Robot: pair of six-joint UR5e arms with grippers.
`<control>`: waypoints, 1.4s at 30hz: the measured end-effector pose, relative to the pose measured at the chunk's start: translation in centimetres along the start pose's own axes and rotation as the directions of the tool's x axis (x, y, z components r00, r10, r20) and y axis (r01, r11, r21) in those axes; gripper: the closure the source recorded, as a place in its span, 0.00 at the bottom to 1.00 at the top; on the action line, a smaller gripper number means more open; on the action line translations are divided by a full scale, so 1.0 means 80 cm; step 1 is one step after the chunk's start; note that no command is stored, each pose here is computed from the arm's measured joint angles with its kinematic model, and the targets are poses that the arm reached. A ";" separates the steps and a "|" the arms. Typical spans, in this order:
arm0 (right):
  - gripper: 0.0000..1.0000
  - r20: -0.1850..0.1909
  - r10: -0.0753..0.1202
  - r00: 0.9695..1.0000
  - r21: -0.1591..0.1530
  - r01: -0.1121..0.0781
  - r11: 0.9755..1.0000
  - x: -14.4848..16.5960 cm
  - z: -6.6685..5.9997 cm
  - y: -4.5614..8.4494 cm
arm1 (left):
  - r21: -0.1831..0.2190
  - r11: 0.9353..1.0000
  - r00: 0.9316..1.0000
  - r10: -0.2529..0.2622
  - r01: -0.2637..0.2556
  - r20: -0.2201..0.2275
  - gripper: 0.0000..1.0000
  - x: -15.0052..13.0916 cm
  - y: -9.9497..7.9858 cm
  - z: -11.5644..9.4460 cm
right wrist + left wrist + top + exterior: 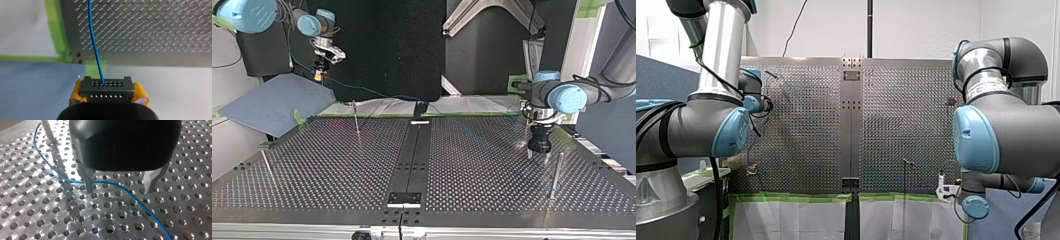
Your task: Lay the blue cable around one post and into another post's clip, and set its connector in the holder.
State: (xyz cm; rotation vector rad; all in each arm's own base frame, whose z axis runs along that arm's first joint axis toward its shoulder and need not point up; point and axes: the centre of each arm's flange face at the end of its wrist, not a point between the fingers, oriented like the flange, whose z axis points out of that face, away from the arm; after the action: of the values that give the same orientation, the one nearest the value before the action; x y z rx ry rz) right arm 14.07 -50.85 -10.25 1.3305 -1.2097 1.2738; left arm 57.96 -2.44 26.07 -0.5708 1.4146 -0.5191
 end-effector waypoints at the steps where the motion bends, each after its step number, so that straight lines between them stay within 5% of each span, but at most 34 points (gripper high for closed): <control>1: 0.82 -0.011 -0.002 1.000 0.009 0.002 1.000 0.006 0.002 -0.001 | 0.000 1.000 1.000 0.000 0.000 0.000 0.00 0.000 0.000 0.000; 9: 0.82 -0.092 -0.017 0.996 0.070 0.024 0.997 0.036 0.015 -0.009 | -0.012 1.000 1.000 -0.002 0.002 -0.018 0.00 0.004 -0.001 -0.003; 17: 0.82 -0.101 -0.009 0.995 0.081 0.017 0.997 0.038 0.016 -0.013 | -0.051 0.998 0.997 -0.051 0.048 -0.052 0.00 0.006 0.001 -0.011; 25: 0.82 -0.105 0.012 0.994 0.088 -0.003 0.996 0.039 0.016 -0.017 | -0.105 0.990 0.995 -0.098 0.094 -0.032 0.00 -0.023 -0.005 -0.030; 42: 0.82 -0.091 0.015 0.996 0.097 -0.006 0.995 0.037 0.013 -0.022 | -0.159 0.987 1.000 0.026 -0.026 -0.002 0.00 -0.113 -0.017 -0.067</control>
State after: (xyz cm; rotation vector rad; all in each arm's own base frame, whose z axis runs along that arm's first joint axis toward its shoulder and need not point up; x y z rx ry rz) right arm 15.91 -51.90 -7.34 1.3203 -1.1050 1.4010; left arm 51.82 2.03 33.43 -0.6790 1.4703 -0.3873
